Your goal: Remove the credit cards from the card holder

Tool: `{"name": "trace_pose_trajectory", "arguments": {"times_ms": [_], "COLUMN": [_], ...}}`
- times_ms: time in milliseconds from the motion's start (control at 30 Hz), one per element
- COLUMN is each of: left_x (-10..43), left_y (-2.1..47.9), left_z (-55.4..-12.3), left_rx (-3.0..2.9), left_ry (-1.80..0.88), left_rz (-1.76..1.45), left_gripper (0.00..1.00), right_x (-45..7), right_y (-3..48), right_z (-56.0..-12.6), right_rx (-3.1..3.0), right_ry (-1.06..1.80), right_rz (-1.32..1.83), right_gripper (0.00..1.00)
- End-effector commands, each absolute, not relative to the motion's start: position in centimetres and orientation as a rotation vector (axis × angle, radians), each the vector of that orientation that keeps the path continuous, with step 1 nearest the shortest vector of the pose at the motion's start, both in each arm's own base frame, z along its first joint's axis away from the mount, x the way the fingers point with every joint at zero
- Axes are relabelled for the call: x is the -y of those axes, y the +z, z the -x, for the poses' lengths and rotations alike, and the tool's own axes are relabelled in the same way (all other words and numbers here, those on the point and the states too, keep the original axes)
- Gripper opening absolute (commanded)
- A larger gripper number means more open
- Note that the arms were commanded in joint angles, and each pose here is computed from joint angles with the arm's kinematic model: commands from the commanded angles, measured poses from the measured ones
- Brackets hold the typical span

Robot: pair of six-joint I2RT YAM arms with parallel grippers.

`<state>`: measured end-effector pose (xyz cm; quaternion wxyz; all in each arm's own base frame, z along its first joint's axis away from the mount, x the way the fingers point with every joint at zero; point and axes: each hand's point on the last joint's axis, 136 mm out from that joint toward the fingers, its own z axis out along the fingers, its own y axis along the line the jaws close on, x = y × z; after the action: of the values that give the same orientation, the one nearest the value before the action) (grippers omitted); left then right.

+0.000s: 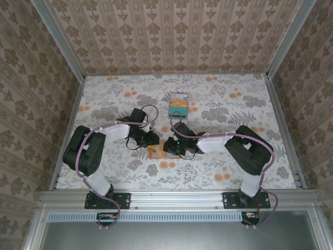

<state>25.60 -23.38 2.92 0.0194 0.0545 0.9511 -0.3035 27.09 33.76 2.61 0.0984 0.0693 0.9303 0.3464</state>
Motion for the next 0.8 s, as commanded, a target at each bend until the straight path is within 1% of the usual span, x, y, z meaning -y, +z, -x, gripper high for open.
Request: {"name": "trace_pose_trajectory", "arguments": {"times_ms": [0, 167, 200, 300, 467, 567, 767], "left_x": [22.8, 22.7, 22.7, 22.8, 22.8, 22.8, 22.8], "left_y": [1.2, 1.2, 1.2, 1.3, 1.2, 1.2, 1.3], "left_z": [-24.1, -24.2, -24.2, -24.2, -24.2, -24.2, -24.2], "left_rx": [-3.045, -3.045, -3.046, -3.043, -3.044, -3.045, -3.045], "left_ry": [-0.881, -0.876, -0.875, -0.876, -0.878, -0.879, -0.878], "left_rz": [-0.157, -0.158, -0.160, -0.162, -0.161, -0.161, -0.161], "left_gripper": [0.26, 0.27, 0.26, 0.27, 0.27, 0.27, 0.27], "right_x": [-33.2, -33.1, -33.2, -33.3, -33.8, -34.0, -33.9], "right_y": [3.1, 3.1, 3.1, 2.9, 2.7, 2.6, 2.4], "right_z": [-27.0, -27.0, -27.0, -27.0, -27.0, -27.0, -27.0], "right_rx": [-2.738, -2.737, -2.736, -2.744, -2.753, -2.759, -2.762], "right_ry": [1.043, 1.053, 1.060, 1.066, 1.085, 1.093, 1.088], "right_rz": [-0.246, -0.252, -0.249, -0.248, -0.241, -0.237, -0.243], "right_gripper": [0.18, 0.15, 0.13, 0.12, 0.17, 0.18, 0.09]}}
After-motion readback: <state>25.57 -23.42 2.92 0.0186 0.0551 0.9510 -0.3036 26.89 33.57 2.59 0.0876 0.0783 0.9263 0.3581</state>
